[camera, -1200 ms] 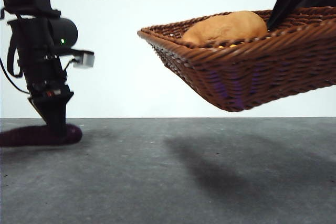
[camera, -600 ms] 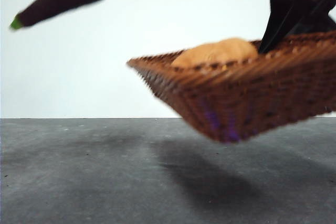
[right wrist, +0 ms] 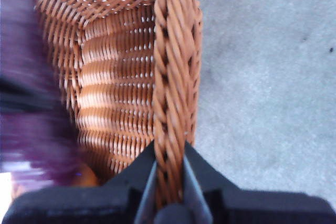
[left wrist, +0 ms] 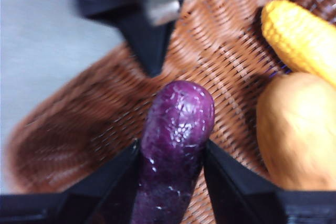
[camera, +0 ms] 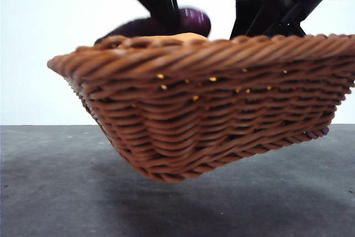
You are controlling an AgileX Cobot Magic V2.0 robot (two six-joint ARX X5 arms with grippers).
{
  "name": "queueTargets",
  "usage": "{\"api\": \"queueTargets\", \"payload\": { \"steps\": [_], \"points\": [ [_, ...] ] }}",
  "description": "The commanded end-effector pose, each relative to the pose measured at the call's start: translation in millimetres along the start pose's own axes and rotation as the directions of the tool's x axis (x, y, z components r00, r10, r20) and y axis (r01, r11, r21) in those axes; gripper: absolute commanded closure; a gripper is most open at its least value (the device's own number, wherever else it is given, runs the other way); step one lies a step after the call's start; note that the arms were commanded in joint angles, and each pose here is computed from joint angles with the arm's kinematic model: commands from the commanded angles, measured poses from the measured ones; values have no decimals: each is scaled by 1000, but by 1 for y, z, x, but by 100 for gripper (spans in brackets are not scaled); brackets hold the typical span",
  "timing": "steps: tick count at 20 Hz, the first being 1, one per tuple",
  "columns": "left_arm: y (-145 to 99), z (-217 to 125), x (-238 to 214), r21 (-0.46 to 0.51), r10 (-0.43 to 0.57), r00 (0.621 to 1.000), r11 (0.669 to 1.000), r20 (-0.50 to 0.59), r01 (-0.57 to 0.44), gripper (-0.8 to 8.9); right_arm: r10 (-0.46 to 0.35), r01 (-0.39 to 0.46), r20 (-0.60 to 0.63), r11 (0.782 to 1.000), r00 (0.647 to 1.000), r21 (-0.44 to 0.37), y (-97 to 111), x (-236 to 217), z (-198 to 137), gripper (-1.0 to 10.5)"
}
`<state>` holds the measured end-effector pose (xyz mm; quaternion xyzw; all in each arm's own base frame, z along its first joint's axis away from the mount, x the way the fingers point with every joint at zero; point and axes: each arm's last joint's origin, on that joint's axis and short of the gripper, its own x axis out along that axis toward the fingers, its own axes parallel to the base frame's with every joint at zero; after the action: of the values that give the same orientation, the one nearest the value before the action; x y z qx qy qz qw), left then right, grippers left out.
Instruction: Help me put the vegetables on the table into the basket
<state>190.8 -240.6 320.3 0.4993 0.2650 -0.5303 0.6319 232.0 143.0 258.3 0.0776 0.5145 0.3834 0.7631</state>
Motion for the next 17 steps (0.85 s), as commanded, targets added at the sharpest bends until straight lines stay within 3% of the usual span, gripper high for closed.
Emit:
{"api": "queueTargets", "payload": {
  "steps": [1, 5, 7, 8, 10, 11, 17],
  "points": [
    [-2, 5, 16, 25, -36, 999, 999, -16, 37, 819, 10, -10, 7, 1000, 1000, 15, 0, 1, 0, 958],
    [-4, 10, 40, 5, -83, 995, 996, -53, 84, 820, 6, -6, 9, 1000, 1000, 14, -1, 1, 0, 958],
    [-3, 12, 41, -55, -66, 998, 996, -26, 64, 812, -2, 2, 11, 1000, 1000, 11, -1, 1, 0, 958],
    [-3, 12, 40, -76, -65, 998, 995, -25, 63, 772, -9, 9, 12, 1000, 1000, 11, -1, 1, 0, 958],
    [-4, 10, 40, -86, -83, 996, 993, -44, 79, 465, -15, 15, 15, 1000, 1000, 10, -1, 1, 0, 958],
    [-4, 9, 40, -86, -86, 995, 993, -47, 82, 432, -15, 15, 15, 1000, 1000, 10, -1, 1, 0, 958],
    [2, 13, 16, -111, -75, 996, 991, -57, 68, 434, -30, 30, 18, 999, 999, 12, -2, 1, 1, 958]
  ]
}}
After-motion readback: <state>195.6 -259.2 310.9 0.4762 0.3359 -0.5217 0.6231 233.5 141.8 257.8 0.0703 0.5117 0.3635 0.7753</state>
